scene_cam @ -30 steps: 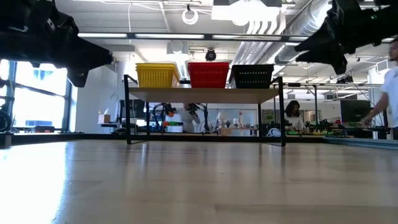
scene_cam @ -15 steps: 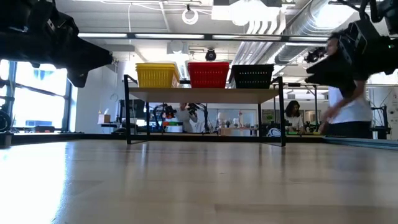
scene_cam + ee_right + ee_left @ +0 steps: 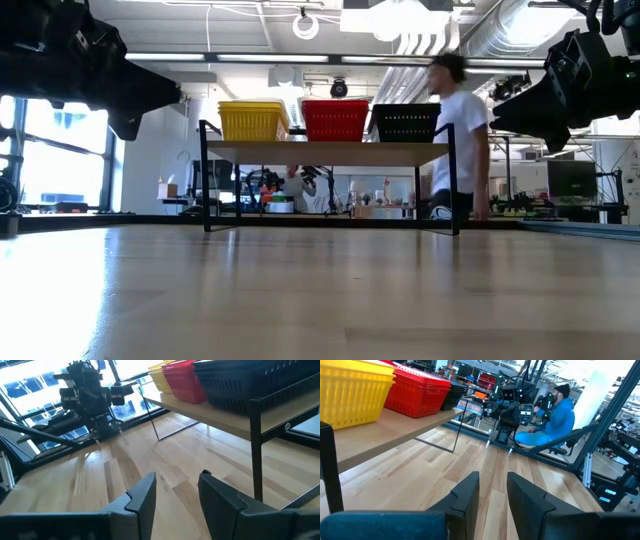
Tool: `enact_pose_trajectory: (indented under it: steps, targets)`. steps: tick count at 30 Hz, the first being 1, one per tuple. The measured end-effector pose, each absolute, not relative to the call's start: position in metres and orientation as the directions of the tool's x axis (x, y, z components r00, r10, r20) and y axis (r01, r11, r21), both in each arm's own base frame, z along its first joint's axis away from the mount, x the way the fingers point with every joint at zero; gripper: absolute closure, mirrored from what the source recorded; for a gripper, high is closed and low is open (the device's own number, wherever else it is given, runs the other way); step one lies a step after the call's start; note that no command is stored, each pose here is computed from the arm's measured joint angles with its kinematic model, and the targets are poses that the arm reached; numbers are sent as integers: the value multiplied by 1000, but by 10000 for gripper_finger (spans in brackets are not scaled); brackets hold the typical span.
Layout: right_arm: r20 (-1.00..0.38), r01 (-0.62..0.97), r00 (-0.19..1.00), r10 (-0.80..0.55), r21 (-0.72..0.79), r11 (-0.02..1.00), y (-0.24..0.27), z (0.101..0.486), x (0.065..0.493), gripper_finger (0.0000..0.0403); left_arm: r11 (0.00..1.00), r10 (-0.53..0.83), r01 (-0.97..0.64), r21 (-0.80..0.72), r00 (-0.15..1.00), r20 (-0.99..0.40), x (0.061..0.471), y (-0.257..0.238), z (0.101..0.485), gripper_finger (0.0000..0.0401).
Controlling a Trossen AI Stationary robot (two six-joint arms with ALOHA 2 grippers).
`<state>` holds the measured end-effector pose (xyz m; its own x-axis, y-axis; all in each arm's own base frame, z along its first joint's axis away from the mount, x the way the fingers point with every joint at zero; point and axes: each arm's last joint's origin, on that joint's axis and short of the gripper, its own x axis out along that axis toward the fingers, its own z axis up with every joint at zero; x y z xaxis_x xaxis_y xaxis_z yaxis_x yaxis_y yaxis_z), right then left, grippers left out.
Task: Stack baskets on shelf by color
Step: Return to Home Position
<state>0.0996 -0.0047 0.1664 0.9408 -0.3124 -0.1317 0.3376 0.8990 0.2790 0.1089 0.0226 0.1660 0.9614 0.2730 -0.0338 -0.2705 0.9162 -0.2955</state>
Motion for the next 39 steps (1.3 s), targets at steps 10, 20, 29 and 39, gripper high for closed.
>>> enact_pose_trajectory:
  steps: [10,20,29,39]
  targets:
    - [-134,337,941,-310,286,897,-5,166,100,270,916,273,-270,-296,961,-34,109,23,166,311]
    - [-134,337,941,-310,287,897,-5,166,100,270,916,273,-270,-296,961,-34,109,23,166,311]
    - [-135,337,941,-310,287,897,-5,166,100,270,916,273,-270,-296,962,-34,109,23,166,311]
    - [-135,337,941,-310,287,897,-5,166,100,270,916,273,-270,-296,962,-34,109,23,166,311]
